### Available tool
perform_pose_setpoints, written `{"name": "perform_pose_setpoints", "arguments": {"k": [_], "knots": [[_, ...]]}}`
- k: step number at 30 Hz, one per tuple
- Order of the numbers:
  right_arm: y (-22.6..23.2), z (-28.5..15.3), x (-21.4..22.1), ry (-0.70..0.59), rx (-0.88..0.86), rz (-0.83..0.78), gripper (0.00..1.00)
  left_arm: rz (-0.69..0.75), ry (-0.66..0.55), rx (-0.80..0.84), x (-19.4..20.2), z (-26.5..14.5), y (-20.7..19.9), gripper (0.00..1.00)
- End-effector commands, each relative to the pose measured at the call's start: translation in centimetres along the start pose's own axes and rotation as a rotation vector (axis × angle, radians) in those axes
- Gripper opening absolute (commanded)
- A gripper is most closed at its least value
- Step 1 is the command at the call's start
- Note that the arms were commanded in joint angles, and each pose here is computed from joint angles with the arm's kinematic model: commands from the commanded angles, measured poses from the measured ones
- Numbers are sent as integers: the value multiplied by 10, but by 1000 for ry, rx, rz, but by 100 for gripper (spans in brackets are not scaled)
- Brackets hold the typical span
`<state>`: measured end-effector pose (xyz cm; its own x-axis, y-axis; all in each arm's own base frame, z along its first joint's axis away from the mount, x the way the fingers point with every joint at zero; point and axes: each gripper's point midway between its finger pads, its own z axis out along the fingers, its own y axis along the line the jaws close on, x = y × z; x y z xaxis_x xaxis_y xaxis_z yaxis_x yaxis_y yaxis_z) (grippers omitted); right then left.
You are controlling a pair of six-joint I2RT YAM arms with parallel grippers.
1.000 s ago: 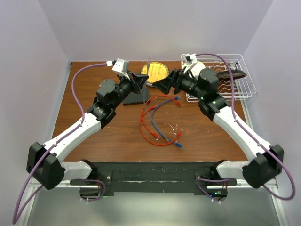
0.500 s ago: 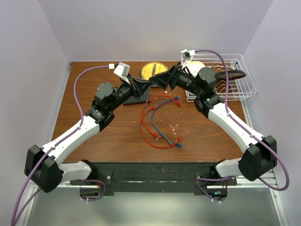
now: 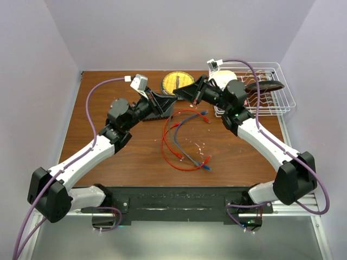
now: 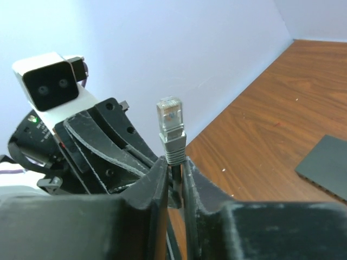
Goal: Insert the plug into the switch port
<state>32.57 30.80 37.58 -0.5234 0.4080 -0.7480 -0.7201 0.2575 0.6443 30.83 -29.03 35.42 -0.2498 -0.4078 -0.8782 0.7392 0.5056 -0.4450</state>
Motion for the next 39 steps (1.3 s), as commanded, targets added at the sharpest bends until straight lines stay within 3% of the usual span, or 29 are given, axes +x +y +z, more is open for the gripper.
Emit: {"name": "perform_pose_setpoints", "arguments": {"k": [1,3,5,6,9,16,20,24,28,32,39], "knots": [[14,-1,-5,-15,-57,-19,0,-19,-56,84,-17,-5,-23,0],[15,-4,-5,-11,-52,-33,0,-12,-48,75,-16,-6,-21,2],[19,-7,-7,-11,-50,-76,0,19,-53,53,-21,-7,-19,15],[14,-9,-5,4,-26,-78,0,25,-22,19,-15,-8,-13,39],[14,-17,-4,37,-3,-145,0,90,6,-122,-22,-15,7,70],[22,-40,4,174,-108,-242,0,235,-69,-341,-77,-49,20,99],[44,-52,19,308,-272,-252,0,292,-95,-304,-92,-56,6,100],[62,-61,24,362,-361,-258,0,366,-5,-72,-80,-46,-31,98],[73,-68,24,368,-396,-280,0,411,25,162,-67,-39,-65,88],[77,-70,24,376,-412,-278,0,439,15,348,-62,-37,-93,71],[77,-72,28,379,-413,-273,0,450,-22,475,-62,-37,-111,67]]}}
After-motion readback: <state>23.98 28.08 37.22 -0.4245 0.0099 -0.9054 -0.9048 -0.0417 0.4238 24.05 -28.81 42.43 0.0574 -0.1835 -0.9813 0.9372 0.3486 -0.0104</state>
